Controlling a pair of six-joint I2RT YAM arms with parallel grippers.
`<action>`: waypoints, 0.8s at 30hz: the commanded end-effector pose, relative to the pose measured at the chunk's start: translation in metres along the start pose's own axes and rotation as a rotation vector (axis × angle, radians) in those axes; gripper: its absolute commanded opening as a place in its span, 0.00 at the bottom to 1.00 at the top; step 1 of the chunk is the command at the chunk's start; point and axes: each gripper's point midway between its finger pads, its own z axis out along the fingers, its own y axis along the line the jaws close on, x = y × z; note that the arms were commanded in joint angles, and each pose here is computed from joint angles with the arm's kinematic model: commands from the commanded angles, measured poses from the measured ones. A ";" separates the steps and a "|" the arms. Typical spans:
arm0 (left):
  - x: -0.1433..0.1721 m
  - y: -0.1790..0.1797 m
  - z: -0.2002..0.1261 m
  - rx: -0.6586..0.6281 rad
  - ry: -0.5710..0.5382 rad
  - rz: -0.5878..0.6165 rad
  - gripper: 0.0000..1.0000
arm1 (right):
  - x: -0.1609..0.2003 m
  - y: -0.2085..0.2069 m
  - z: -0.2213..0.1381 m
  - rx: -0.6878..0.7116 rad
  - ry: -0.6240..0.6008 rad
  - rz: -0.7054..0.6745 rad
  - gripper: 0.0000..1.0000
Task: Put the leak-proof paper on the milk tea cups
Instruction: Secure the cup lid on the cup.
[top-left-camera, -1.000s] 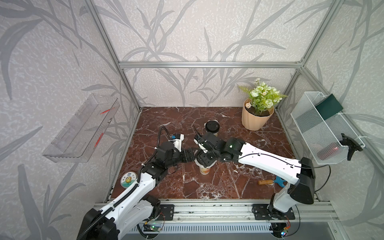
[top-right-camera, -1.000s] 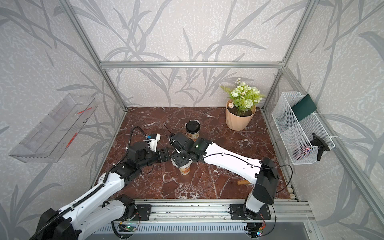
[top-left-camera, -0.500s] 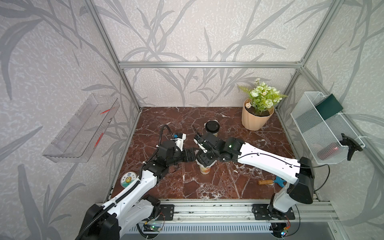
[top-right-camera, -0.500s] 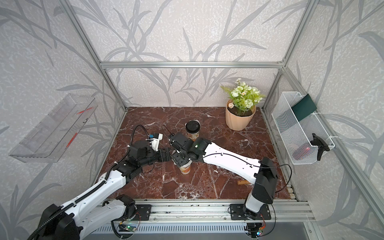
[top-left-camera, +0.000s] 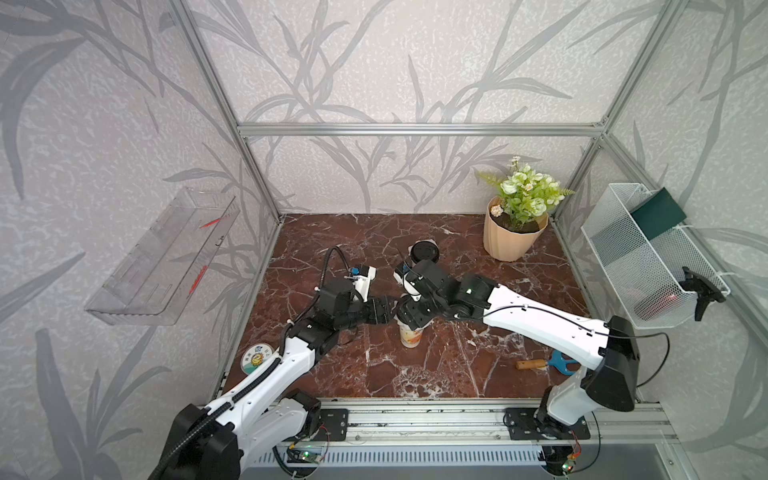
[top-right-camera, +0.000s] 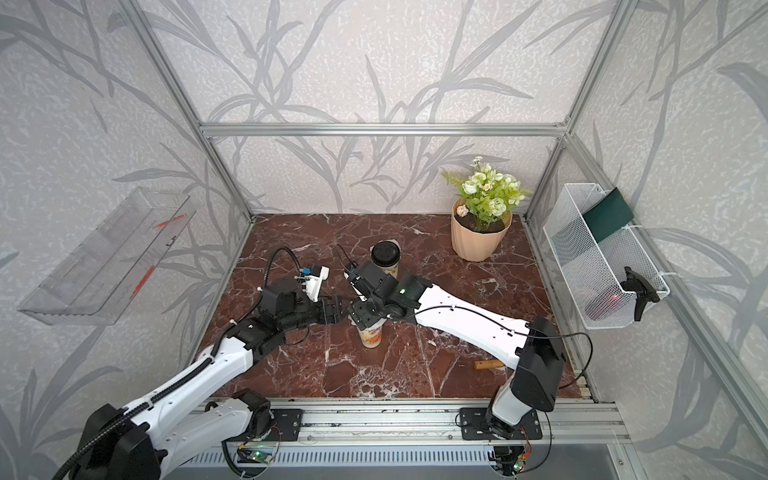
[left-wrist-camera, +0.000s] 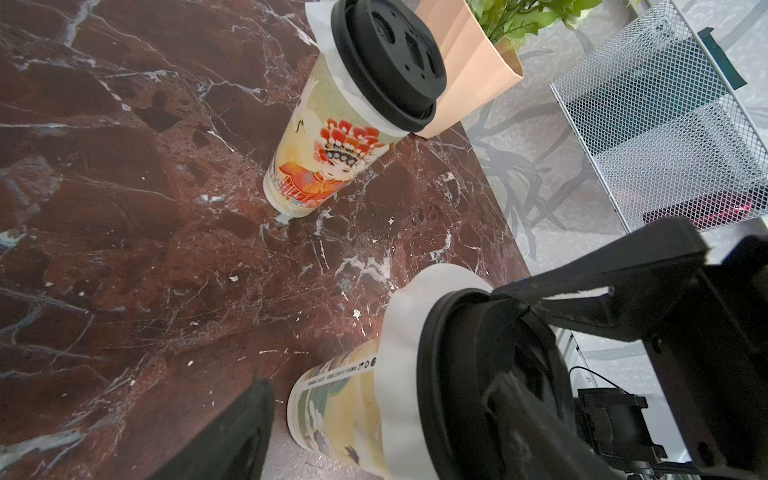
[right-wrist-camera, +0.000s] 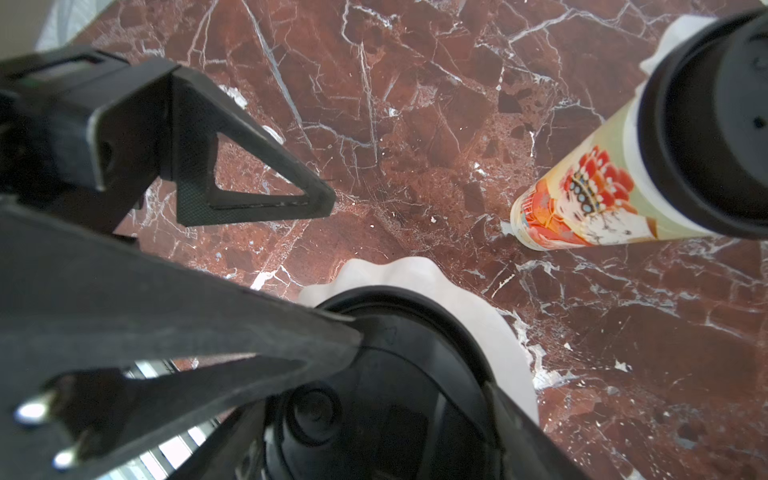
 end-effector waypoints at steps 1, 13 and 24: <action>0.019 0.014 0.001 -0.065 0.072 0.020 0.80 | 0.008 -0.010 -0.004 -0.035 -0.013 0.074 0.78; 0.035 0.024 0.001 -0.111 0.104 0.056 0.74 | 0.013 -0.022 -0.008 -0.078 -0.092 0.163 0.79; 0.044 0.026 0.000 -0.117 0.114 0.075 0.71 | 0.021 -0.039 -0.002 -0.108 -0.170 0.320 0.76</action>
